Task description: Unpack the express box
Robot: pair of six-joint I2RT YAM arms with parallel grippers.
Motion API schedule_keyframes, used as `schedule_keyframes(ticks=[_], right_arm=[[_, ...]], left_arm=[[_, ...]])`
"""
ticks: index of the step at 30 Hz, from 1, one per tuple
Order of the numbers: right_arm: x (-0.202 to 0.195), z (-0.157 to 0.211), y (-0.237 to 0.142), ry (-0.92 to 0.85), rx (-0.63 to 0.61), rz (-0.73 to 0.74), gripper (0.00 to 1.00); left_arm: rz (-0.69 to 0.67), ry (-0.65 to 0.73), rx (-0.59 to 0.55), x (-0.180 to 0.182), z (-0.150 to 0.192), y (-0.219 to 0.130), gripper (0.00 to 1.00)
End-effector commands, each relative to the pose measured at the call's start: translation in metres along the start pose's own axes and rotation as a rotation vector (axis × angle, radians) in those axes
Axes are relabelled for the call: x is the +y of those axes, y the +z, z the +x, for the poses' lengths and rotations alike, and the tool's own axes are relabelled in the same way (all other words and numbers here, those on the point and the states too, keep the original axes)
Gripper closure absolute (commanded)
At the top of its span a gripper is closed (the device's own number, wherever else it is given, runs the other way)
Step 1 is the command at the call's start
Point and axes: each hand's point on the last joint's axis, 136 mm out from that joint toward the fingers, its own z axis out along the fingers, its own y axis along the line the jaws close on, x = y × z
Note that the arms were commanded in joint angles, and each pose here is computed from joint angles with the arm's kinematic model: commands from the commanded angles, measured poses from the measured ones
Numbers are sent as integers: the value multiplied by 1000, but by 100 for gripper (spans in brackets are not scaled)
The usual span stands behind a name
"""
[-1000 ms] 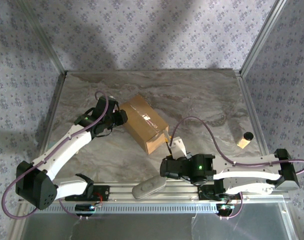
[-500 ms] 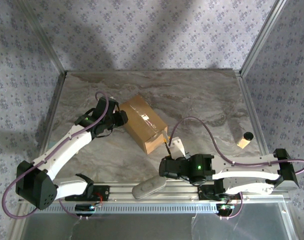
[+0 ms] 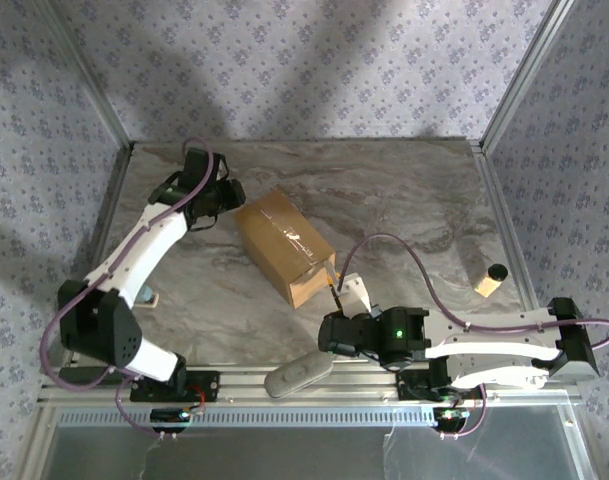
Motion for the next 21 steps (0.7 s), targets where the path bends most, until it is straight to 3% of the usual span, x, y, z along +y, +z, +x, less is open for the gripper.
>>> schedule_keyframes(ticks=[1, 6, 21], right_arm=[[5, -10, -4, 15, -10, -19, 100], [6, -11, -3, 17, -5, -27, 100], [17, -20, -1, 12, 29, -106, 100]], left_arm=[[-16, 50, 27, -2, -5, 17, 53], [22, 57, 61, -9, 2, 35, 53], [196, 30, 105, -26, 33, 47, 53]])
